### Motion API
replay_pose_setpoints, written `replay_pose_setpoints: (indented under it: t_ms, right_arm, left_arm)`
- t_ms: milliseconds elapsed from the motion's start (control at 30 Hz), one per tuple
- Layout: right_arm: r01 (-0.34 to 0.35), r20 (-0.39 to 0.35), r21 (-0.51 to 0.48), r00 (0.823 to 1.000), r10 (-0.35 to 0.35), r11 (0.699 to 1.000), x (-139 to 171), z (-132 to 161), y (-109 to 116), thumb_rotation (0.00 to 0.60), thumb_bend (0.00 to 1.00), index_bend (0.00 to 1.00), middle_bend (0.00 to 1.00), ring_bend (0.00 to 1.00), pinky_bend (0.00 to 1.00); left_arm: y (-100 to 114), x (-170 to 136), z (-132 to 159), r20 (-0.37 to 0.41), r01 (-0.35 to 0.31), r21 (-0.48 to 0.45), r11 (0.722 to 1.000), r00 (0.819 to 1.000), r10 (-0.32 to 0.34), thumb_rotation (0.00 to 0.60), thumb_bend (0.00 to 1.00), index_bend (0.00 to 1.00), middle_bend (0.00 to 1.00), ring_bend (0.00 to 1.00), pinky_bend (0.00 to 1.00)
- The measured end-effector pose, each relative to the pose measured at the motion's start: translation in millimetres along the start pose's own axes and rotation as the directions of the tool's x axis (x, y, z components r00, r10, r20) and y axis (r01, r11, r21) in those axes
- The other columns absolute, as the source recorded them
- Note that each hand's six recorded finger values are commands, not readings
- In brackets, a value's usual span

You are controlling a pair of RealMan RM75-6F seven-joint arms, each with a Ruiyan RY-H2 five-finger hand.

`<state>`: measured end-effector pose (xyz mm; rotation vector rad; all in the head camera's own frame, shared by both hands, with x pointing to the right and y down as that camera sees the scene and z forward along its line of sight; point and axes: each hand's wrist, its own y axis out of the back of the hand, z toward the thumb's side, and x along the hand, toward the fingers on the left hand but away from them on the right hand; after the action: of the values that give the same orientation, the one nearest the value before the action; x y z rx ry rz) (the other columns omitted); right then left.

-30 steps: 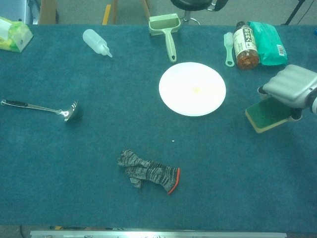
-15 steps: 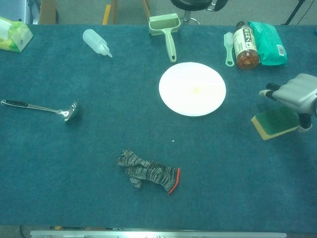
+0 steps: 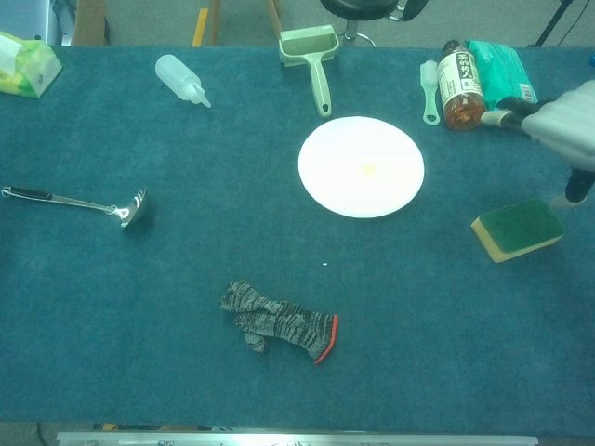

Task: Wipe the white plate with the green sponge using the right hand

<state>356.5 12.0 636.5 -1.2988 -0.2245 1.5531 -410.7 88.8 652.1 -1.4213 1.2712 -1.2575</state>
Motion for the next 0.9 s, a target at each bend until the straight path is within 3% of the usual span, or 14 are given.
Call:
replay_pose_setpoints:
  t_ms: [200,433,533,767,900]
  right_arm:
    - [0.103,0.104,-0.046,0.99,-0.097,0.994,44.2,-37.5,20.6,0.6,0.0,0.0,0.12,0.2,0.45]
    - [0.203,0.216,-0.138,0.961,-0.17,0.969,89.7,-67.0,15.9,0.6,0.0,0.08,0.22,0.2,0.43]
    - [0.251,0.274,-0.186,0.942,-0.195,0.95,106.4,-82.9,8.0,0.6,0.0,0.1,0.24,0.2,0.43]
    - [0.363,0.427,-0.202,0.868,-0.252,0.91,148.7,-122.9,-13.9,0.6,0.0,0.11,0.25,0.2,0.43]
    - [0.414,0.479,-0.226,0.836,-0.269,0.882,163.5,-133.4,-19.9,0.6,0.0,0.12,0.26,0.2,0.43]
  left_arm:
    - [12.2,9.4,18.5,0.056,-0.028,0.063,0.998,0.998,0.024,0.6,0.18,0.26,0.32,0.22,0.36]
    - [23.5,16.7,35.1,0.096,-0.08,0.098,0.992,0.993,0.071,0.6,0.18,0.27,0.3,0.22,0.36]
    - [23.8,18.1,39.1,0.106,-0.094,0.114,0.989,0.991,0.082,0.6,0.18,0.27,0.3,0.22,0.36]
    - [27.1,18.8,46.8,0.122,-0.128,0.13,0.983,0.986,0.113,0.6,0.18,0.27,0.29,0.22,0.36]
    - [30.3,20.7,49.8,0.129,-0.157,0.125,0.98,0.982,0.141,0.6,0.18,0.27,0.29,0.22,0.36]
